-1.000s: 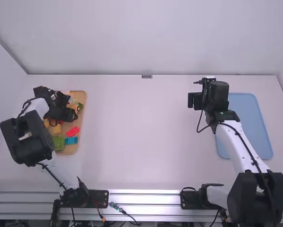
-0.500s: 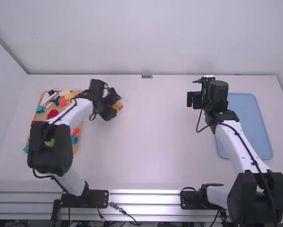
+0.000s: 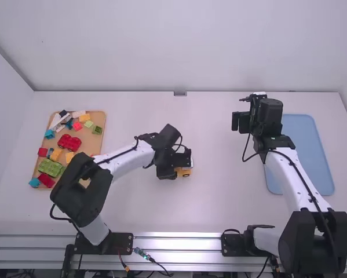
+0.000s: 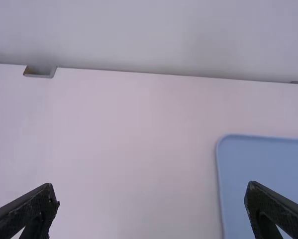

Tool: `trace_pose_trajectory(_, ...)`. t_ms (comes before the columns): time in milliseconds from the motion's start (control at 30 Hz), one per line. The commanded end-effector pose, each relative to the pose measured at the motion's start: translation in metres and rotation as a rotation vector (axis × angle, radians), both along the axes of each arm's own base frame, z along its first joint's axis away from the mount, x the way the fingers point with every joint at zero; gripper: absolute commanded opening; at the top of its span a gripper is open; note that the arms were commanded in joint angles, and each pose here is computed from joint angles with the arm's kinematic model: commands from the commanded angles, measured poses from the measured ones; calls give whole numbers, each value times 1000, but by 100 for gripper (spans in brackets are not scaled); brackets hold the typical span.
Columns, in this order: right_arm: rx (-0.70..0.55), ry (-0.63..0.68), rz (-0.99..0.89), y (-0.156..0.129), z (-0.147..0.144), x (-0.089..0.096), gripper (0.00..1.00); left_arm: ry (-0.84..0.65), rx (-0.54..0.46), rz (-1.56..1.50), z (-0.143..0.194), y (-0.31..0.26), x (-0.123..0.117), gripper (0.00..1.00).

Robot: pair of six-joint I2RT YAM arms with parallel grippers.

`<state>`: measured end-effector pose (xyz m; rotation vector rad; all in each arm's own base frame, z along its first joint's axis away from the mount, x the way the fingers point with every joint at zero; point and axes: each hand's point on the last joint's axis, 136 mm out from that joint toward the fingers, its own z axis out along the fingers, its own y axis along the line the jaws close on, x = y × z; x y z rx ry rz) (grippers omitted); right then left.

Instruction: Assemble lego blocks to make yellow taxi

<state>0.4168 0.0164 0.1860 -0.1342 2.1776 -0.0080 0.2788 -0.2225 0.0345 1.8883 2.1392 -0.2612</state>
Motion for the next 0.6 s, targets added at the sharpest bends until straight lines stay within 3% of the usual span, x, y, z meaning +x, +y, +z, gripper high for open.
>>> trace_pose_trajectory(0, 3, -21, -1, 1, 9, 4, 99, 33, -79, -59, 0, -8, -16, 2)
trace_pose_trajectory(367, 14, -15, -3, 2, 8, 3, 99, -50, -106, -50, -41, 0, -22, 2)
trace_pose_trajectory(400, 20, -14, -7, 2, 8, 3, 99, -55, -112, -44, -45, 2, -23, 7)
trace_pose_trajectory(433, 25, -13, -10, 2, 8, 3, 99, -58, -113, -41, -46, 3, -23, 13)
trace_pose_trajectory(467, 30, -12, -15, 1, 7, 3, 99, -61, -114, -40, -49, 4, -24, 27)
trace_pose_trajectory(500, 30, -11, -14, 1, 7, 3, 99, -63, -115, -40, -51, 5, -25, 54)
trace_pose_trajectory(533, 30, -11, -15, 1, 7, 3, 99, -64, -116, -15, -52, 4, -24, 99)
trace_pose_trajectory(567, 30, -10, -14, 1, 7, 3, 99, -65, -115, -8, -52, 4, -24, 99)
